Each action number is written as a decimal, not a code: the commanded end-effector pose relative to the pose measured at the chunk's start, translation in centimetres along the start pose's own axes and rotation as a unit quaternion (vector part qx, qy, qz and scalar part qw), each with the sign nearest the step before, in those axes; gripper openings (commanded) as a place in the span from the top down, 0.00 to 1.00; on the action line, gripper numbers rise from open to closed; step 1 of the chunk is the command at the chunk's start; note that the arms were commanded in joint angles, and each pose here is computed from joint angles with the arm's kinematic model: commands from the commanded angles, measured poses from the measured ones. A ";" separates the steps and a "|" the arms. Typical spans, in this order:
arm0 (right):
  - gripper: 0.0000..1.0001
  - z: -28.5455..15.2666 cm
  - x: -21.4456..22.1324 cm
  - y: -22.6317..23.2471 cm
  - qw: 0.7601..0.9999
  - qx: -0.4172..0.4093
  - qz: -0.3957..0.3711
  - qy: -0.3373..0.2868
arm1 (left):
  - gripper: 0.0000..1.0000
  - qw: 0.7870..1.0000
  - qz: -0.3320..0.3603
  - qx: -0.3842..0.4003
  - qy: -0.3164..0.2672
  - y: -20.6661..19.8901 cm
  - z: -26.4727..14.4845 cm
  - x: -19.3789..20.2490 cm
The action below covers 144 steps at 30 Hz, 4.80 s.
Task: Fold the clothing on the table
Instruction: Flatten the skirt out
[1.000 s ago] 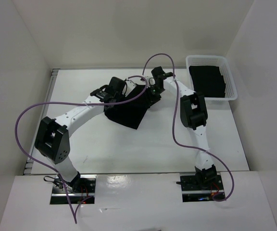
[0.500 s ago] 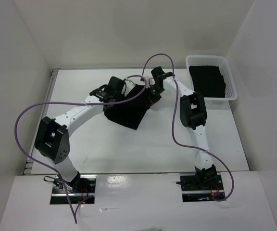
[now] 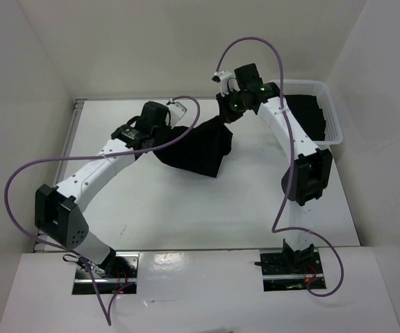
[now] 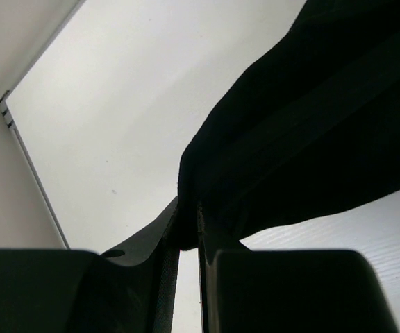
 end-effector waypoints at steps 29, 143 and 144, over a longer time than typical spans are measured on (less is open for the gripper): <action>1.00 -9.8 -1.9 3.7 0.993 -0.012 -0.091 -0.068 | 0.80 0.996 -0.030 -0.046 -0.070 3.8 -6.4 -2.0; 0.69 18.0 6.6 24.6 0.925 0.043 -0.375 0.044 | 0.03 0.880 -0.448 0.057 0.148 17.5 -3.9 22.3; 0.72 18.0 6.6 24.6 0.925 0.043 -0.375 0.044 | 0.05 0.881 -0.447 0.055 0.145 17.6 -3.8 22.3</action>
Point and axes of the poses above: each gripper's point midway between its finger pads, its own z axis out along the fingers, its own y axis along the line the jaws close on, x = y × z, the point moved 9 cm from there along -z, back along the fingers, and after that the axes turned 5 degrees about -z, right-handed, at the moved point
